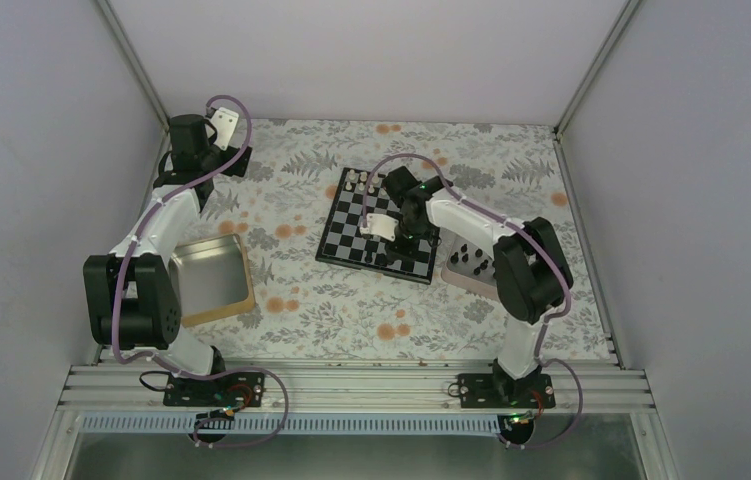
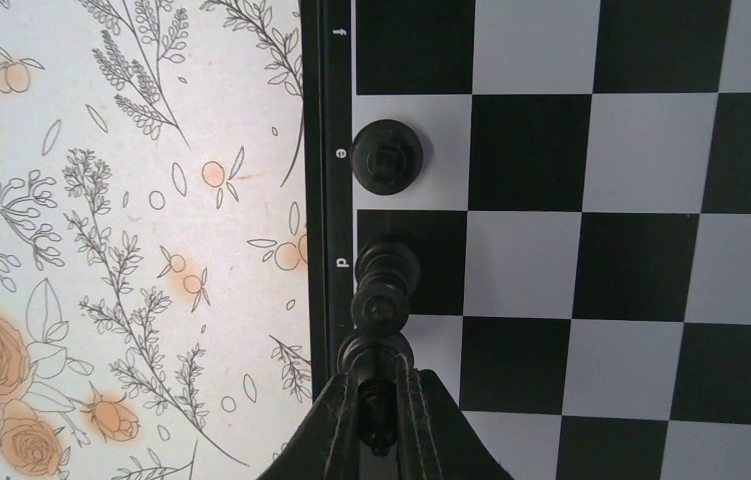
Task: Set up the chess pieces on the board
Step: Place the chess piece on the chessboard, then pick up the chess piece from the storage box.
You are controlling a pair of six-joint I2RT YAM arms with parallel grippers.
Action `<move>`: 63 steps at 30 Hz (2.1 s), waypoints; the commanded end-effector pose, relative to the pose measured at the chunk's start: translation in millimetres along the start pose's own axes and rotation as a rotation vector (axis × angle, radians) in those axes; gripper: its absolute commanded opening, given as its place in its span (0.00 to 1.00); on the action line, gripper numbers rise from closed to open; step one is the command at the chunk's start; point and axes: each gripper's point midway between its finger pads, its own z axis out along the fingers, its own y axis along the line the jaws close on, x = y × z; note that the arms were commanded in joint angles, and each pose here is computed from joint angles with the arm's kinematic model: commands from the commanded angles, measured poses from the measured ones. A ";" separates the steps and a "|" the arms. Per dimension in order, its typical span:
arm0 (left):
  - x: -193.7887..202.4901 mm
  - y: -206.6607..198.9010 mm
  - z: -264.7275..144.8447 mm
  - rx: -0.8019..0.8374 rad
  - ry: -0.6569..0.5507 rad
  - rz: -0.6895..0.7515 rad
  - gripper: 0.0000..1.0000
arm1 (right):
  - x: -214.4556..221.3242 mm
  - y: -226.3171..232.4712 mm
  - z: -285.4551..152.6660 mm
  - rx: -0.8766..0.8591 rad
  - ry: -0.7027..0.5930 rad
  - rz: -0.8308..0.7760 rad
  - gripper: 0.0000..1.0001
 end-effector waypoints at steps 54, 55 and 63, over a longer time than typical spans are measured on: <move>-15.4 3.9 -7.2 -0.006 -0.041 -0.010 1.00 | 146.8 -85.8 -121.2 0.346 0.048 0.375 0.35; -15.3 4.3 -6.8 -0.007 -0.041 -0.011 1.00 | 157.1 -89.8 -120.9 0.359 0.050 0.396 0.35; -15.1 3.0 -7.0 -0.001 -0.043 -0.011 1.00 | 184.3 -87.3 -84.9 0.309 0.051 0.386 0.38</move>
